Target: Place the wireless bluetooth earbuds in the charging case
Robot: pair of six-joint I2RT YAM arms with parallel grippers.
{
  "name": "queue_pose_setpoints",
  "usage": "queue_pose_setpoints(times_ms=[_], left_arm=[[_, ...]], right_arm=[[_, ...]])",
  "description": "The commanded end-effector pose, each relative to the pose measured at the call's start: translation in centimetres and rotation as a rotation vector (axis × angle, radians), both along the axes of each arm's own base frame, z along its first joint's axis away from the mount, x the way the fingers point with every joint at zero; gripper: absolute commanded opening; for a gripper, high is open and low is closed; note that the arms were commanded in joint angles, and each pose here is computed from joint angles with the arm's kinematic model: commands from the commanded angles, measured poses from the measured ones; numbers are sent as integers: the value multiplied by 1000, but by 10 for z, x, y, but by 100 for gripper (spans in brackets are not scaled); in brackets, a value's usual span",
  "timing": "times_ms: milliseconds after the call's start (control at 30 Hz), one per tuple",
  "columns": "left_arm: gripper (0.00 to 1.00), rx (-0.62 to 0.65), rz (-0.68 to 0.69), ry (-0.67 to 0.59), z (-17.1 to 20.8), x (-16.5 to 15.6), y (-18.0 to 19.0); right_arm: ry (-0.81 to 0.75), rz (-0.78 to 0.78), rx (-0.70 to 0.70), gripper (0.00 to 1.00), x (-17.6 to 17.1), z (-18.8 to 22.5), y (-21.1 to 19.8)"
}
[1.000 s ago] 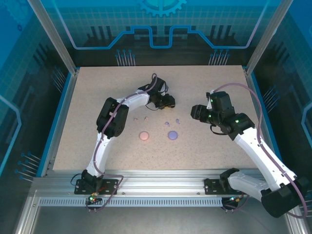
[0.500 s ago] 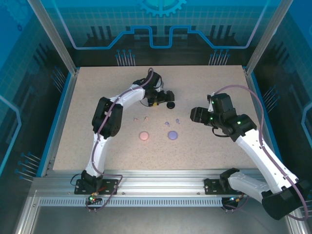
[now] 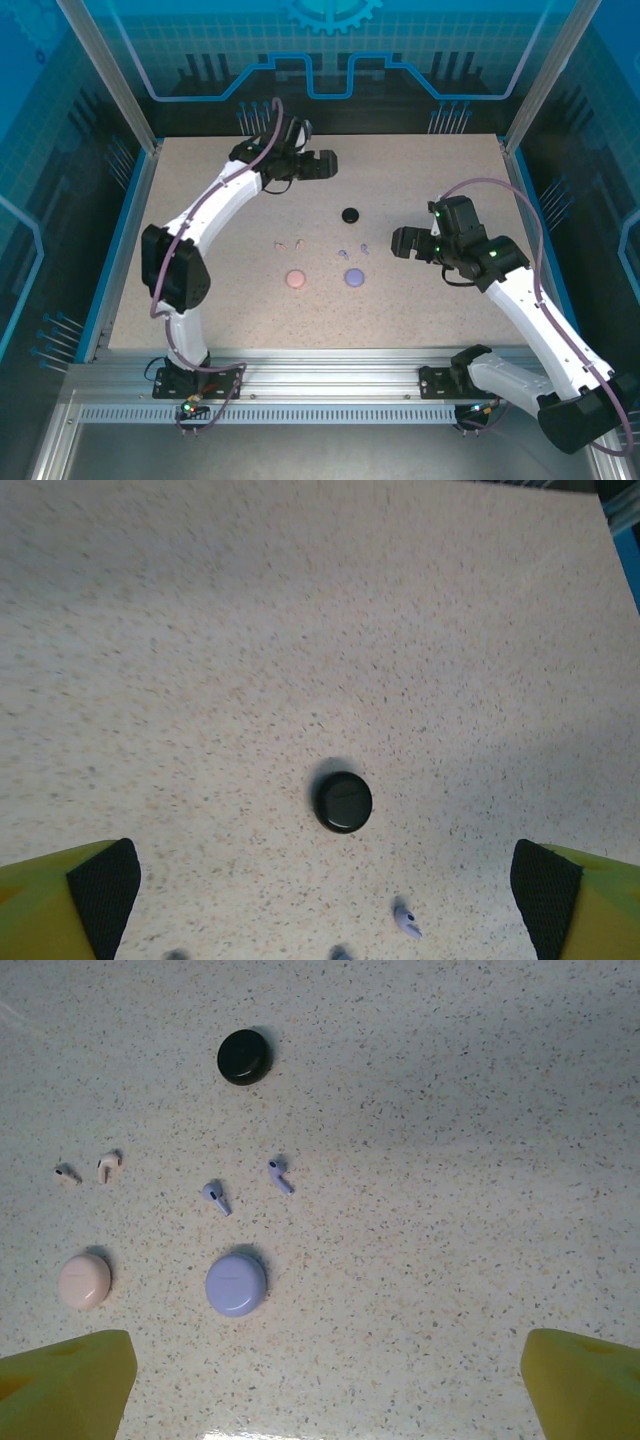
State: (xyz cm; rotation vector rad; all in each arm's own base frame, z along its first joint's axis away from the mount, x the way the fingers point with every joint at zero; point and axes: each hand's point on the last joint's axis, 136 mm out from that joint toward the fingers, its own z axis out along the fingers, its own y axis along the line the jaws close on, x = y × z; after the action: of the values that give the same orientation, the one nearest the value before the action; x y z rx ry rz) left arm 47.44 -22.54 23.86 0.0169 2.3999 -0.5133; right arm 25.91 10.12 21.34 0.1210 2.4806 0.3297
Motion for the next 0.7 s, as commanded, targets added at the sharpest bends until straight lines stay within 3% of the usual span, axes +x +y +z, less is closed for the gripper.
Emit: queue_pose_setpoints(times_ms=[0,300,400,667], left_arm=[[99,44,29,-99,24,-7,18],[99,-23,270,-375,60,-43,74],[99,-60,249,-456,62,-62,80],[99,-161,295,-489,47,-100,96]], right_arm=[[5,3,-42,100,2,0,-7],[73,16,-69,100,13,-28,2],[127,27,-50,100,16,-46,15],[269,48,-113,100,18,-91,50]])
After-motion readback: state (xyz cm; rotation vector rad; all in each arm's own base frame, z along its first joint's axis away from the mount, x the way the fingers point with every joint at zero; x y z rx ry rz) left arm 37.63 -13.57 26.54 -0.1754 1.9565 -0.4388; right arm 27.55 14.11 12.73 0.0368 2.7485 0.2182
